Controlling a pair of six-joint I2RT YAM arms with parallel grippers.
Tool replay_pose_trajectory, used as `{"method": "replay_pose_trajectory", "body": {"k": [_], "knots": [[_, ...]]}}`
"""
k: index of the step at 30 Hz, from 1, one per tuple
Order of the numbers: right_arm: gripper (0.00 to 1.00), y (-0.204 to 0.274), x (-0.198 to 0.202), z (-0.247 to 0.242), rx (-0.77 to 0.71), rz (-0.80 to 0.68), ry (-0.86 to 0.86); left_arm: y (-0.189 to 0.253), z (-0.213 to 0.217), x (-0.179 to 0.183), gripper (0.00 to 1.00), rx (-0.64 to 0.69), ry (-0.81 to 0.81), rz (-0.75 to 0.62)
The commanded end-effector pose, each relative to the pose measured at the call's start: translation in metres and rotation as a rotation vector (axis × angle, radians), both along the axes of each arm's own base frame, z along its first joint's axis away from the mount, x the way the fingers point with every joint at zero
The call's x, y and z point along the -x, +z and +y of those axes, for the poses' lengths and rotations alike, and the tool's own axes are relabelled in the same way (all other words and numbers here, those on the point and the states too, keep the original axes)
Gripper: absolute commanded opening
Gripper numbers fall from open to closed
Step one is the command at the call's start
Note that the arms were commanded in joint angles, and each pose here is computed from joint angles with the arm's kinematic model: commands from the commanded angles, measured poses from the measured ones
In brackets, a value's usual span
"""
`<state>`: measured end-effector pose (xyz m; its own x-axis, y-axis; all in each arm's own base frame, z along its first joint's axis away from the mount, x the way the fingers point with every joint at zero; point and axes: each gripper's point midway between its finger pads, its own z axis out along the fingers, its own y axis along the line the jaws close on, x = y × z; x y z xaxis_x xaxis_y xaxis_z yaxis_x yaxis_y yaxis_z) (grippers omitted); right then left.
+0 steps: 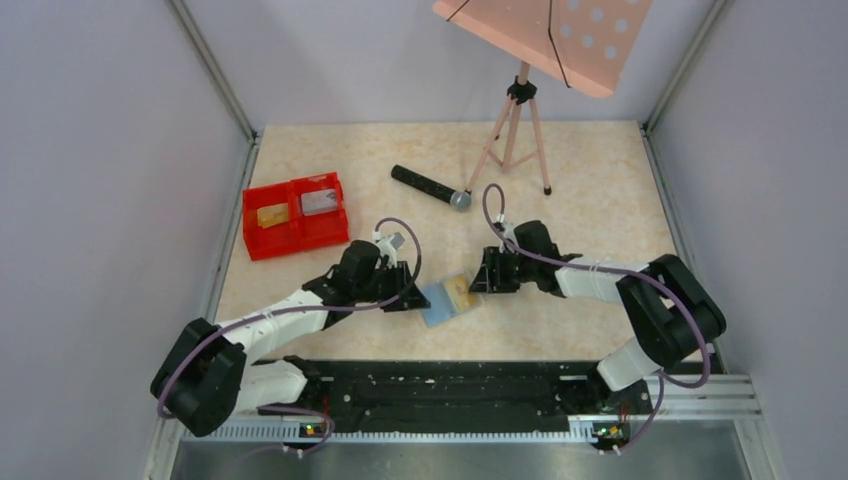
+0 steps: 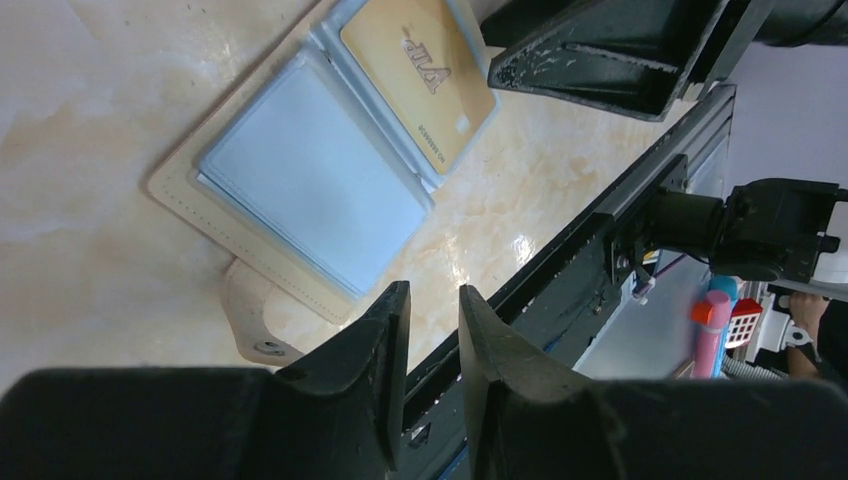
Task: Take the credit cards out of the card holder
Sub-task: Remove the credit card from the card holder.
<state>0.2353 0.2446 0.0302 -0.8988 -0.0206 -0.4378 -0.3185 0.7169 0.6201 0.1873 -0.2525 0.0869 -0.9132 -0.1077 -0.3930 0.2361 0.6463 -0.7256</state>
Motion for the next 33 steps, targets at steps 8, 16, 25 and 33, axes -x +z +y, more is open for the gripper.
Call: {"method": "replay_pose_trajectory", "body": {"k": [8,16,25,33], "knots": [[0.37,0.0,0.018,0.007,-0.039,0.01,0.027,-0.023,-0.008,-0.023,0.3,-0.075,0.022,-0.03],[0.3,0.035,0.046,0.007,-0.062,0.001,0.037,-0.041,0.013,-0.037,0.29,-0.2,0.135,-0.036],[0.32,0.083,0.016,0.014,-0.09,-0.113,-0.027,0.003,-0.018,-0.04,0.29,-0.019,0.068,-0.066],[0.35,0.06,0.0,0.031,-0.071,-0.065,0.013,-0.015,-0.027,-0.04,0.29,0.005,0.054,-0.018]]}}
